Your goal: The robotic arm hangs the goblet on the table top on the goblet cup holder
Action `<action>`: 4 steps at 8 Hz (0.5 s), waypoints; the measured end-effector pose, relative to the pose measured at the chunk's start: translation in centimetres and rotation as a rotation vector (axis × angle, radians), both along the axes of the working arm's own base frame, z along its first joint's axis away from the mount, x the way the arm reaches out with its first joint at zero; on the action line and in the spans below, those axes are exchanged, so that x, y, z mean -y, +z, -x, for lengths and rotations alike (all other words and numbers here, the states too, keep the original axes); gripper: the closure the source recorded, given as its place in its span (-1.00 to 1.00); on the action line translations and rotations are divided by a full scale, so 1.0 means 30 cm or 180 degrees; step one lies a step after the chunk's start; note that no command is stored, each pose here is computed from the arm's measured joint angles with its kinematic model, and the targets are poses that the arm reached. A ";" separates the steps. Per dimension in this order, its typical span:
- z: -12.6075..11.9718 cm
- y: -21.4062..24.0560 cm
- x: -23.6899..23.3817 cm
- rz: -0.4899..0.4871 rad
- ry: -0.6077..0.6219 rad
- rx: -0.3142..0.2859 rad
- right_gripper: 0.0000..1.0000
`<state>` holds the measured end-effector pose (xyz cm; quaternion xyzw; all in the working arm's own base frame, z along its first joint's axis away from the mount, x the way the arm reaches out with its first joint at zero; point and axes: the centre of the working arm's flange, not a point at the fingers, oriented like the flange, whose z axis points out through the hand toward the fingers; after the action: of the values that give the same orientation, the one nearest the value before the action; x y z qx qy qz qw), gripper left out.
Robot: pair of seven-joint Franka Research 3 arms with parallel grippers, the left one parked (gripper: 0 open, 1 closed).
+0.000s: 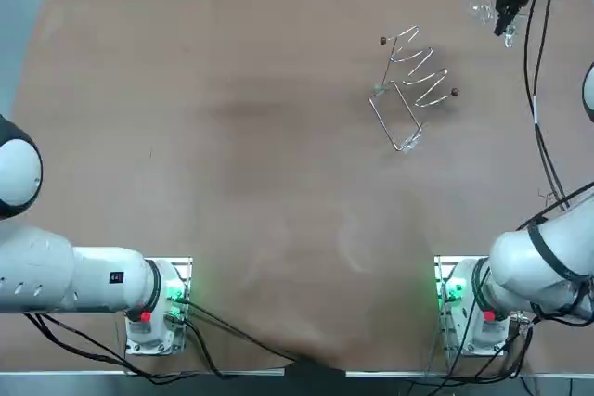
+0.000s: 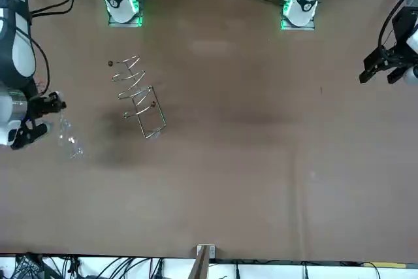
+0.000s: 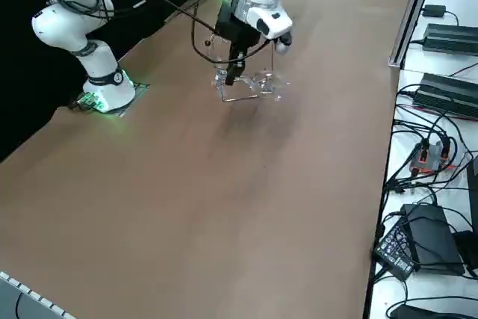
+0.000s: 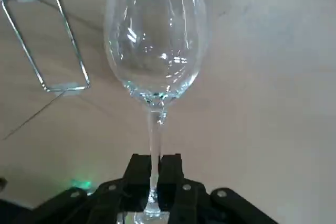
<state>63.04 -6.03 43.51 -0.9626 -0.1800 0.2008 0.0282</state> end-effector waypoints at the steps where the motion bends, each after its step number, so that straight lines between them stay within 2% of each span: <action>1: 0.015 -0.001 -0.007 0.0048 -0.0103 -0.0108 0.77; 4: 0.034 0.001 -0.024 0.0149 -0.0387 -0.0281 0.77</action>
<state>62.01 -5.32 43.55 -0.9623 -0.1151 0.2451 0.0258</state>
